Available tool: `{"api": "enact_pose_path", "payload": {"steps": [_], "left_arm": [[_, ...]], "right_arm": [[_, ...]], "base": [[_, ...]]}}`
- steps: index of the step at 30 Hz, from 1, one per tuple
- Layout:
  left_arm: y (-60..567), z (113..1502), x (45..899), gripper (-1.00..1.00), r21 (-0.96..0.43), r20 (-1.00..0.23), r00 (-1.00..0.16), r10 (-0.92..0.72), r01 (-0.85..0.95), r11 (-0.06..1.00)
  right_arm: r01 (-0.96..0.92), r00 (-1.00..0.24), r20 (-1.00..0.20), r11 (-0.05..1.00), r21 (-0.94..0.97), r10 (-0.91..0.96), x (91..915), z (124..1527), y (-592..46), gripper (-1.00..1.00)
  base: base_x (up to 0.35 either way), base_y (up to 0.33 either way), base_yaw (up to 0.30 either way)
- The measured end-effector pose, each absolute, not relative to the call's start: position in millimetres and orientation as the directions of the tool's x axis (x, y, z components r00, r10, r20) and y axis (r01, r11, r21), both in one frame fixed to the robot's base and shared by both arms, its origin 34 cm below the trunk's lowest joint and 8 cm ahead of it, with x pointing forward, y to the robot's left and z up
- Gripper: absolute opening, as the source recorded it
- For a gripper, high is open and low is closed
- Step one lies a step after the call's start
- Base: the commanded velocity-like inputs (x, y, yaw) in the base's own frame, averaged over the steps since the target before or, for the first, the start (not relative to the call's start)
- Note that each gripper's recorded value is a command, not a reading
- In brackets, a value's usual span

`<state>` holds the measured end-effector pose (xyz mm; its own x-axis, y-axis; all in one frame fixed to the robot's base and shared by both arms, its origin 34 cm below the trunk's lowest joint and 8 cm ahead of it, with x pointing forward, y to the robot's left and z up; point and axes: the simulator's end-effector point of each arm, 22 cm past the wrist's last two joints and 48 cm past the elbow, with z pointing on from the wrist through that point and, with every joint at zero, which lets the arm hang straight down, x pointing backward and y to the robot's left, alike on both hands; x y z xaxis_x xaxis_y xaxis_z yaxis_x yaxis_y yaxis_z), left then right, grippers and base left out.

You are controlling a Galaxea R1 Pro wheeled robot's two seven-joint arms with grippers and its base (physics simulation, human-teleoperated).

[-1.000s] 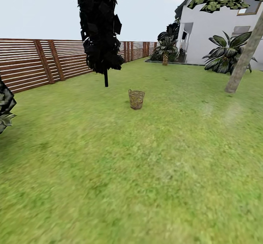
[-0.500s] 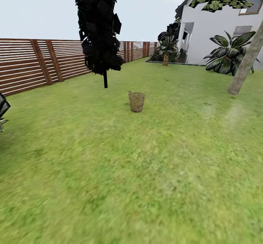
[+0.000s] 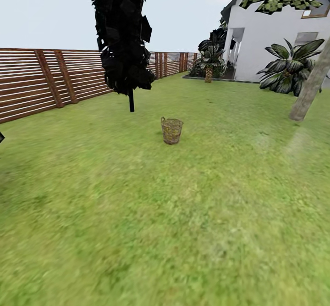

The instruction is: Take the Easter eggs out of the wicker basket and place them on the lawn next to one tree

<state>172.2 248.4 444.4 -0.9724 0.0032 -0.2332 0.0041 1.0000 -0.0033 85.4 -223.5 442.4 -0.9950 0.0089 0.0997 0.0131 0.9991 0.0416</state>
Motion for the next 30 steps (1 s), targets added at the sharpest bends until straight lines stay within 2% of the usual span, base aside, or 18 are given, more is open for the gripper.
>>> {"api": "enact_pose_path", "payload": {"steps": [30], "left_arm": [[248.5,444.4,172.2,1.0,-0.003,-0.233,-0.972,0.003,0.004,1.0]], "right_arm": [[0.019,-0.996,0.089,0.999,0.038,0.016,90.1,441.7,-225.8,1.0]], "base": [[0.341,0.0,0.0]]}}
